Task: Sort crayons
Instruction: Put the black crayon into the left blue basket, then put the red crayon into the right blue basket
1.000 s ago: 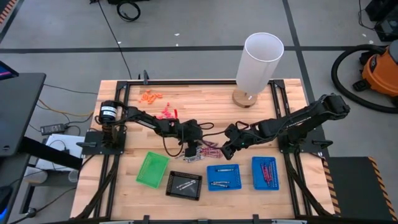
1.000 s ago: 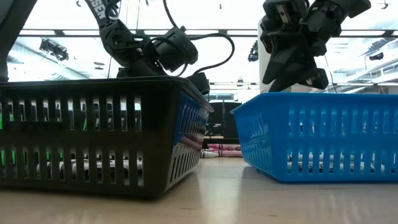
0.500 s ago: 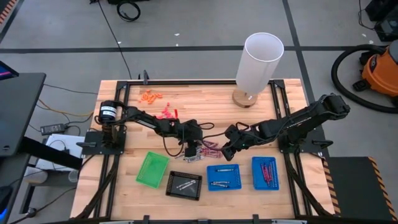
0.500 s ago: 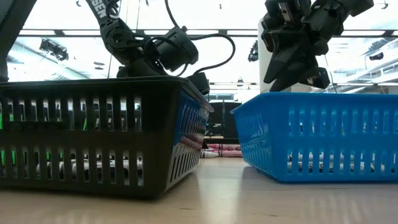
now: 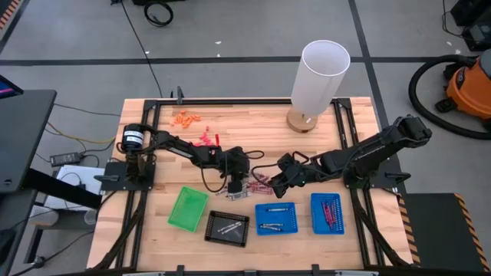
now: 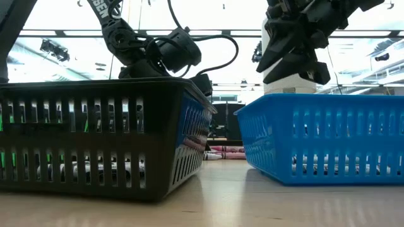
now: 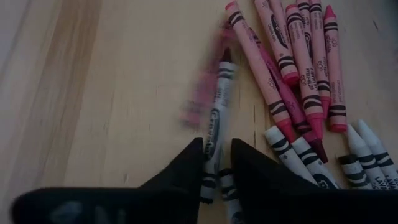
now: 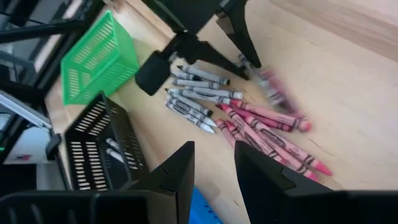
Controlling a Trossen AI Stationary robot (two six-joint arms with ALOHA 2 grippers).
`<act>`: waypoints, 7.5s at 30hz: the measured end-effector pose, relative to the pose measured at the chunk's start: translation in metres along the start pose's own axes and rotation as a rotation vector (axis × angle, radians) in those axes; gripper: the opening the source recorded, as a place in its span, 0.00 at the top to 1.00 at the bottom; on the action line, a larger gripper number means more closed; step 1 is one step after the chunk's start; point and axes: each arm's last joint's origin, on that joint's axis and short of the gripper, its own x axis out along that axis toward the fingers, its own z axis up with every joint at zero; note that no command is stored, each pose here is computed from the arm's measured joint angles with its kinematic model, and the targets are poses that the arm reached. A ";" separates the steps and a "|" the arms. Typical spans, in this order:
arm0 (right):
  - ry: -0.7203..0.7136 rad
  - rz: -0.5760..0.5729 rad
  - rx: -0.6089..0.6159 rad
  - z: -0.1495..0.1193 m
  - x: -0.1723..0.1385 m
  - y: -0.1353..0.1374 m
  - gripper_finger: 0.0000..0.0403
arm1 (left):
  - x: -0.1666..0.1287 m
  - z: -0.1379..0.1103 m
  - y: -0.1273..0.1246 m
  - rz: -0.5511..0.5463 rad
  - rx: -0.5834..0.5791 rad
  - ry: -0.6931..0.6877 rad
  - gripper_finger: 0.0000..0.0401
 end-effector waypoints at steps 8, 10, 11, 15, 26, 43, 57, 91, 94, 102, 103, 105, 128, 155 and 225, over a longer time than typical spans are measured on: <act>-0.045 0.055 -0.008 -0.006 -0.004 0.010 0.70 | -0.001 0.000 0.000 0.000 -0.002 0.002 0.97; -0.046 0.053 -0.011 -0.007 -0.004 0.011 0.70 | -0.002 0.001 0.000 0.000 -0.002 -0.002 0.96; -0.046 0.050 -0.009 -0.007 -0.004 0.010 0.70 | -0.004 0.002 0.000 0.000 -0.001 -0.007 0.95; -0.096 -0.019 0.068 -0.006 -0.014 0.005 0.70 | -0.019 0.005 -0.002 -0.007 -0.015 0.009 0.93; -0.121 -0.119 0.114 0.009 -0.040 -0.013 0.70 | -0.099 0.044 -0.008 -0.037 -0.152 -0.210 0.94; -0.034 -0.095 0.179 0.018 -0.054 -0.022 0.70 | -0.084 0.055 -0.091 -0.264 -0.160 -0.232 0.94; -0.011 -0.130 0.192 0.014 -0.057 -0.025 0.70 | -0.011 0.097 -0.146 -0.364 -0.199 -0.138 0.93; 0.024 -0.064 0.100 0.004 -0.074 -0.019 0.70 | -0.026 0.111 -0.031 -0.123 -0.059 -0.101 0.62; 0.028 -0.059 0.065 0.003 -0.076 -0.019 0.70 | -0.027 0.112 -0.009 -0.087 -0.060 -0.105 0.62; 0.006 -0.118 0.036 0.002 -0.076 -0.023 0.70 | -0.032 0.110 0.048 -0.051 -0.096 -0.132 0.63; -0.002 -0.123 0.028 0.003 -0.076 -0.024 0.70 | -0.034 0.109 0.057 -0.043 -0.110 -0.137 0.63; -0.013 -0.126 0.017 0.004 -0.075 -0.024 0.70 | -0.036 0.108 0.072 -0.017 -0.134 -0.149 0.63; -0.049 -0.094 0.050 0.019 -0.054 -0.021 0.70 | -0.026 0.081 0.165 0.050 -0.208 -0.225 0.63; -0.059 -0.116 0.151 0.037 -0.044 -0.032 0.70 | -0.036 0.122 0.214 0.025 -0.307 -0.217 0.73; 0.157 -0.449 0.097 0.279 0.078 -0.162 0.73 | -0.169 0.011 0.140 0.114 -0.440 -0.336 0.73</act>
